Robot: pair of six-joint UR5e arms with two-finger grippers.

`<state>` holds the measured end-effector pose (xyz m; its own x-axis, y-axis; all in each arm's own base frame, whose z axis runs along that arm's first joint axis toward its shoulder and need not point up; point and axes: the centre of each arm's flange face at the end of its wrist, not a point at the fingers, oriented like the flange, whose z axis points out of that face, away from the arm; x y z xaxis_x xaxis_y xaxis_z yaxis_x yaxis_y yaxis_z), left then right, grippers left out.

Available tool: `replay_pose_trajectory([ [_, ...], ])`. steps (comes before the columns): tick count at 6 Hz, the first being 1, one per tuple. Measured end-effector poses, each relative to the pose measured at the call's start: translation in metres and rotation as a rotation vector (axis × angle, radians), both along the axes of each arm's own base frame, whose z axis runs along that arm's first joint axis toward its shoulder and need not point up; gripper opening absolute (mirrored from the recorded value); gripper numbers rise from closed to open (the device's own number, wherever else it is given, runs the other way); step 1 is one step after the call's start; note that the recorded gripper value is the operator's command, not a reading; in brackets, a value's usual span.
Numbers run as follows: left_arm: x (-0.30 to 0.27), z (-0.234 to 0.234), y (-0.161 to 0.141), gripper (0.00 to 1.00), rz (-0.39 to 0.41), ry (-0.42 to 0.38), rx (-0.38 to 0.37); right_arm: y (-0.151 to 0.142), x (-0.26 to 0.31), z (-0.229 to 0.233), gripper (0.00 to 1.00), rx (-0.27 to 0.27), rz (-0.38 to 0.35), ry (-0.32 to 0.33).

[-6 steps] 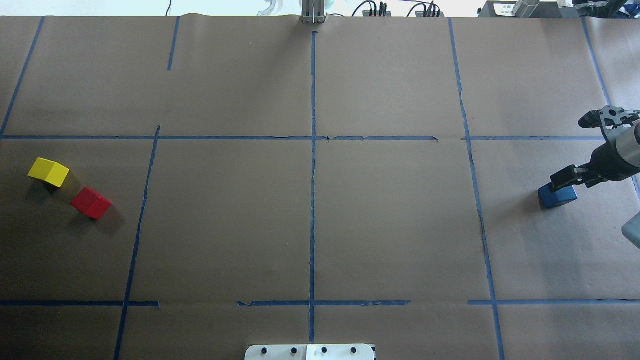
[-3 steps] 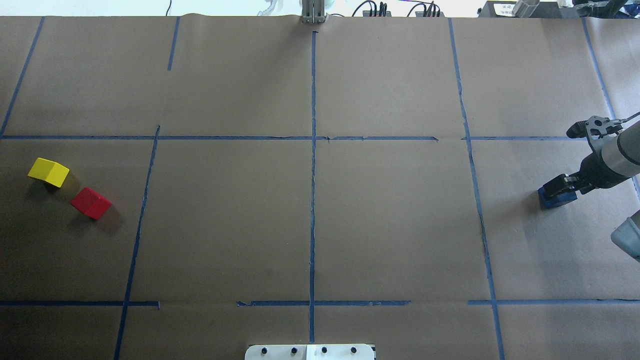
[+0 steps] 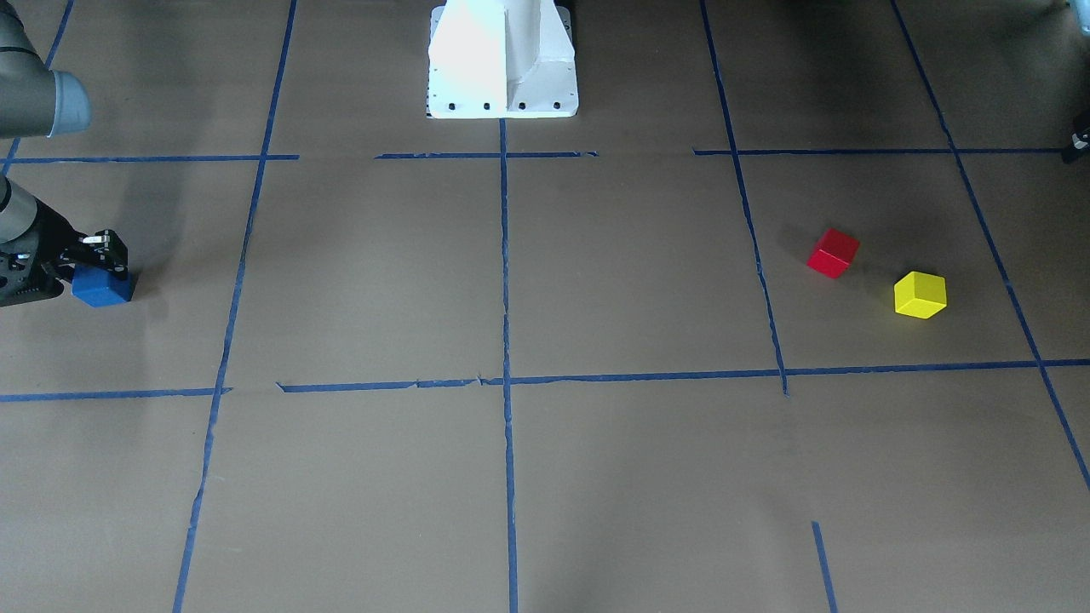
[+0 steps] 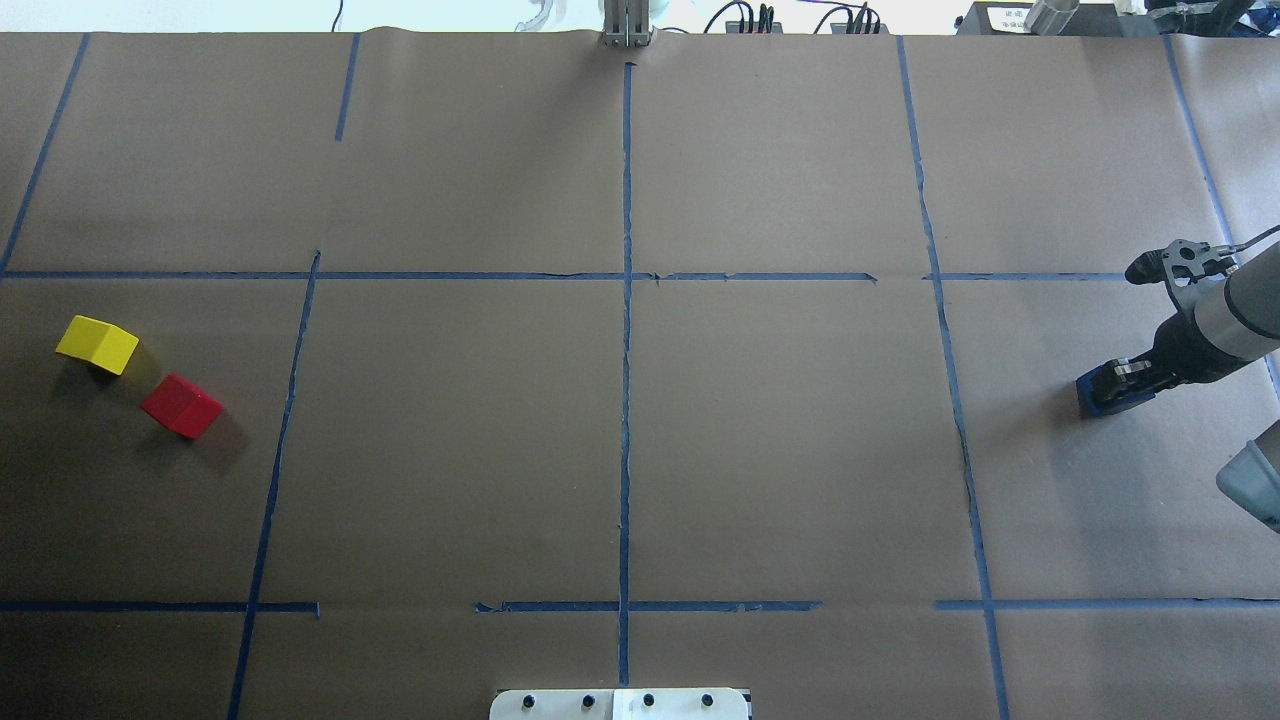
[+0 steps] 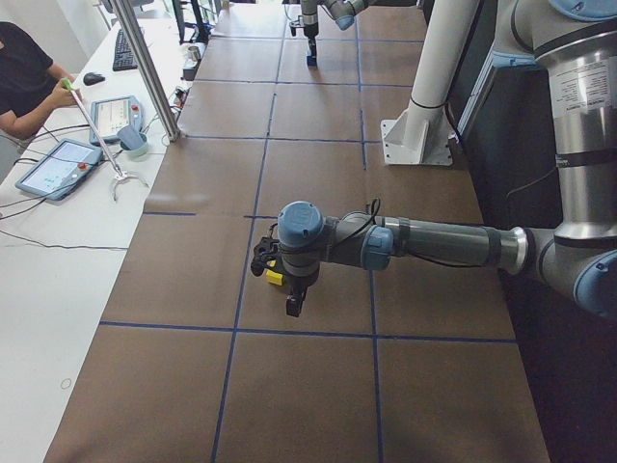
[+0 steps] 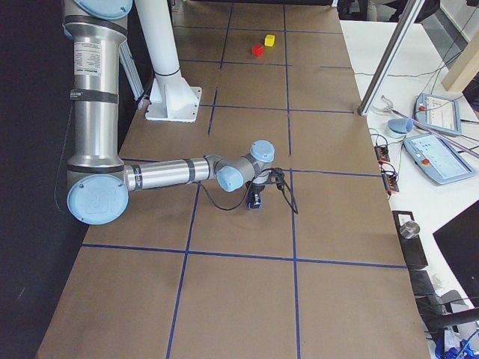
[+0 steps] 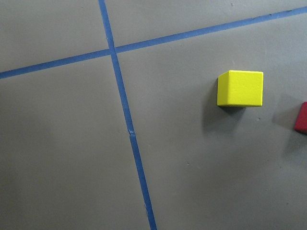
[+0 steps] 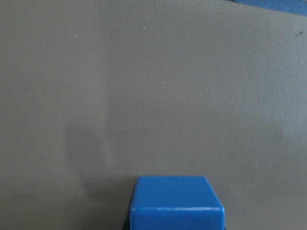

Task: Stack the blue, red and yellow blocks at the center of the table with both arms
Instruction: 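Carry the blue cube with the right gripper to the table center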

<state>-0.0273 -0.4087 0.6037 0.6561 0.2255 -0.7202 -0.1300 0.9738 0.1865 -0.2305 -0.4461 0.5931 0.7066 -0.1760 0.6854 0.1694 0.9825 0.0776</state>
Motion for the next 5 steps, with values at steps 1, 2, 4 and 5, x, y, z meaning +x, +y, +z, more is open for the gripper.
replay_pose_trajectory([
  [1, 0.000, 0.000, 0.000, 1.00, 0.001, 0.000, 0.001, -0.005, -0.008, -0.021, 0.00, 0.028, -0.008, -0.025],
  [2, 0.000, -0.001, -0.001, 1.00, 0.001, 0.000, 0.007, -0.015, -0.028, -0.071, 0.00, 0.066, -0.015, -0.075],
  [4, 0.000, 0.002, -0.002, 1.00, 0.001, 0.001, 0.030, -0.030, -0.135, -0.226, 0.00, 0.006, 0.039, -0.174],
  [5, 0.000, 0.003, -0.002, 1.00, 0.001, 0.001, 0.034, -0.027, -0.196, -0.291, 0.00, -0.062, 0.092, -0.198],
])
